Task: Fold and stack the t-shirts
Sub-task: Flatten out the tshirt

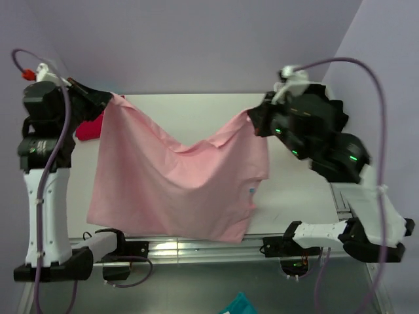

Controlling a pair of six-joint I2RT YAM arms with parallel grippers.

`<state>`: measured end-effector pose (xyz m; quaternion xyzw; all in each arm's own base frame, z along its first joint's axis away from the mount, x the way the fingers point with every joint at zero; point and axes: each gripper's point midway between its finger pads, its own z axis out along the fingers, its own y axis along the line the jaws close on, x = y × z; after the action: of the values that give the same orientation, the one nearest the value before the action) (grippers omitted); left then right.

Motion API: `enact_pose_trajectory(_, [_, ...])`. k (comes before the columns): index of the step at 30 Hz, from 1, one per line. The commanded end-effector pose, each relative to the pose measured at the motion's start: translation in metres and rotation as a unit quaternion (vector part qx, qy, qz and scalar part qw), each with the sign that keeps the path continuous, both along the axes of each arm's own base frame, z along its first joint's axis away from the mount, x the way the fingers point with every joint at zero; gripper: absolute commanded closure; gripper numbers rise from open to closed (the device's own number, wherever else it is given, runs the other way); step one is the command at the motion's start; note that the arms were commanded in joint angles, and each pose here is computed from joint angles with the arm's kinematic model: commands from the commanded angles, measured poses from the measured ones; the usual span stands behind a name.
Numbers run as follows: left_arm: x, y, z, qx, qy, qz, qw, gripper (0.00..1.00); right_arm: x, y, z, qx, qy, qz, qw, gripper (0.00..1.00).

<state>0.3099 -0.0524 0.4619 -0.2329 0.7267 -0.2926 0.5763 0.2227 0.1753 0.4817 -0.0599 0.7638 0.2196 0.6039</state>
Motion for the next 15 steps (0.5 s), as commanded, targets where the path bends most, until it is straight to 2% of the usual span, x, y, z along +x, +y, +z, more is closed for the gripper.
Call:
enact_pose_trajectory(1, [0.045, 0.009, -0.031, -0.016, 0.002, 0.031, 0.999, 1.00, 0.048, 0.019, -0.044, -0.007, 0.034, -0.004, 0.999, 1.00])
enact_pose_trajectory(3, [0.064, 0.012, -0.060, -0.020, 0.020, 0.040, 0.999, 1.00, 0.080, 0.030, -0.093, -0.032, 0.084, -0.021, 0.996, 1.00])
enact_pose_trajectory(4, [0.079, 0.014, -0.101, -0.019, 0.061, 0.046, 0.997, 1.00, 0.097, 0.029, -0.104, -0.030, 0.089, -0.035, 0.995, 1.00])
enact_pose_trajectory(5, [0.092, 0.017, -0.111, -0.017, 0.056, 0.052, 0.997, 1.00, 0.115, 0.035, -0.139, -0.055, 0.121, -0.046, 0.990, 1.00])
enact_pose_trajectory(6, [0.101, 0.018, -0.130, -0.015, 0.070, 0.053, 0.996, 1.00, 0.128, 0.035, -0.154, -0.064, 0.133, -0.058, 0.987, 1.00])
enact_pose_trajectory(7, [0.116, 0.020, -0.176, -0.014, 0.118, 0.058, 0.991, 1.00, 0.144, 0.032, -0.168, -0.068, 0.141, -0.074, 0.985, 1.00])
enact_pose_trajectory(9, [0.138, 0.024, -0.207, -0.013, 0.136, 0.059, 0.989, 1.00, 0.178, 0.034, -0.219, -0.092, 0.186, -0.103, 0.973, 1.00])
enact_pose_trajectory(10, [0.155, 0.026, -0.241, -0.011, 0.171, 0.065, 0.983, 1.00, 0.193, 0.031, -0.234, -0.097, 0.199, -0.120, 0.968, 1.00])
enact_pose_trajectory(12, [0.177, 0.029, -0.264, -0.008, 0.190, 0.065, 0.980, 1.00, 0.242, 0.022, -0.275, -0.110, 0.228, -0.162, 0.954, 1.00])
enact_pose_trajectory(13, [0.201, 0.031, -0.278, -0.007, 0.204, 0.065, 0.977, 1.00, 0.267, 0.023, -0.260, -0.096, 0.211, -0.176, 0.957, 1.00])
enact_pose_trajectory(14, [0.213, 0.030, -0.281, -0.003, 0.207, 0.056, 0.977, 1.00, 0.293, 0.021, -0.305, -0.115, 0.243, -0.189, 0.945, 1.00])
enact_pose_trajectory(15, [0.222, 0.031, -0.287, 0.001, 0.221, 0.054, 0.974, 1.00, 0.312, 0.023, -0.312, -0.117, 0.244, -0.192, 0.943, 1.00])
